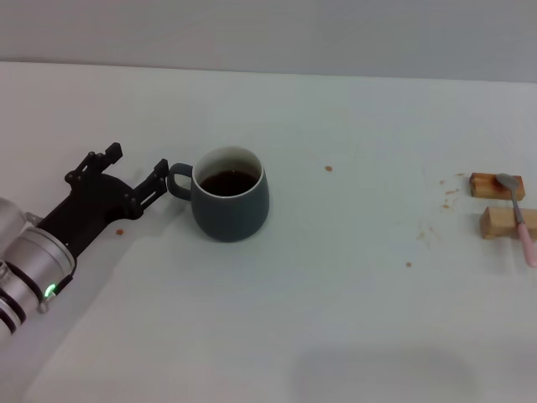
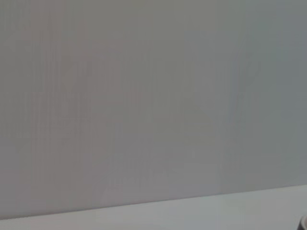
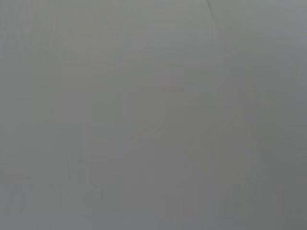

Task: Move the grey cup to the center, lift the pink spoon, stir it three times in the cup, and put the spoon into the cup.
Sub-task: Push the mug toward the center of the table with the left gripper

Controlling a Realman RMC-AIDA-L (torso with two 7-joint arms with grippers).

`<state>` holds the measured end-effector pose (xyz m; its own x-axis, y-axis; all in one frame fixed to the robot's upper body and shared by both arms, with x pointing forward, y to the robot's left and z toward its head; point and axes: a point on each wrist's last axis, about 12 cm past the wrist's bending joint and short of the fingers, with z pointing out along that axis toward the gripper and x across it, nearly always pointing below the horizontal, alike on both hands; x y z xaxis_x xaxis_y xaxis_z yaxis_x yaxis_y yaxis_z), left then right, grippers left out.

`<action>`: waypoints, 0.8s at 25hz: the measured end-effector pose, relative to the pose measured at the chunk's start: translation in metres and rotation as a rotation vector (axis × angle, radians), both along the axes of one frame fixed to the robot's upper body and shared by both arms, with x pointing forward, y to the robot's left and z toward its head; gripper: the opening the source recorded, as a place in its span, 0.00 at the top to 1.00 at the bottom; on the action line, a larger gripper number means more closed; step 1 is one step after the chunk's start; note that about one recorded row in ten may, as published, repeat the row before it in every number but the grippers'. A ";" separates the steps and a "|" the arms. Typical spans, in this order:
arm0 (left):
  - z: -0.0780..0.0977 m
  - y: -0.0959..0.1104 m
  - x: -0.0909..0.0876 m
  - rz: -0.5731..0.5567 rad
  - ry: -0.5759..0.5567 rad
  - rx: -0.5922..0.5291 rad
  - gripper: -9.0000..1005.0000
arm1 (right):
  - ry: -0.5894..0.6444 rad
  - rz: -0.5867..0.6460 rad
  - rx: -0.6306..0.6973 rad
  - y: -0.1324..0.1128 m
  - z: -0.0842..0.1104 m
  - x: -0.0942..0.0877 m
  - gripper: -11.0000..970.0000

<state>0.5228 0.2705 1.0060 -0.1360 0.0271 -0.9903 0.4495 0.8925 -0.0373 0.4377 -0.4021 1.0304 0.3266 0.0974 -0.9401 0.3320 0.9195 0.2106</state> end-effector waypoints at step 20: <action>0.000 -0.008 0.016 0.064 0.029 0.033 0.19 | 0.004 0.025 0.015 0.005 -0.002 0.002 0.27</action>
<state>0.5387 0.2623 1.0056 -0.1671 0.0503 -0.9847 0.3908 0.9203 -0.0194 0.4394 -0.3967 1.0285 0.3203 0.1196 -0.9397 0.3100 0.9242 0.2232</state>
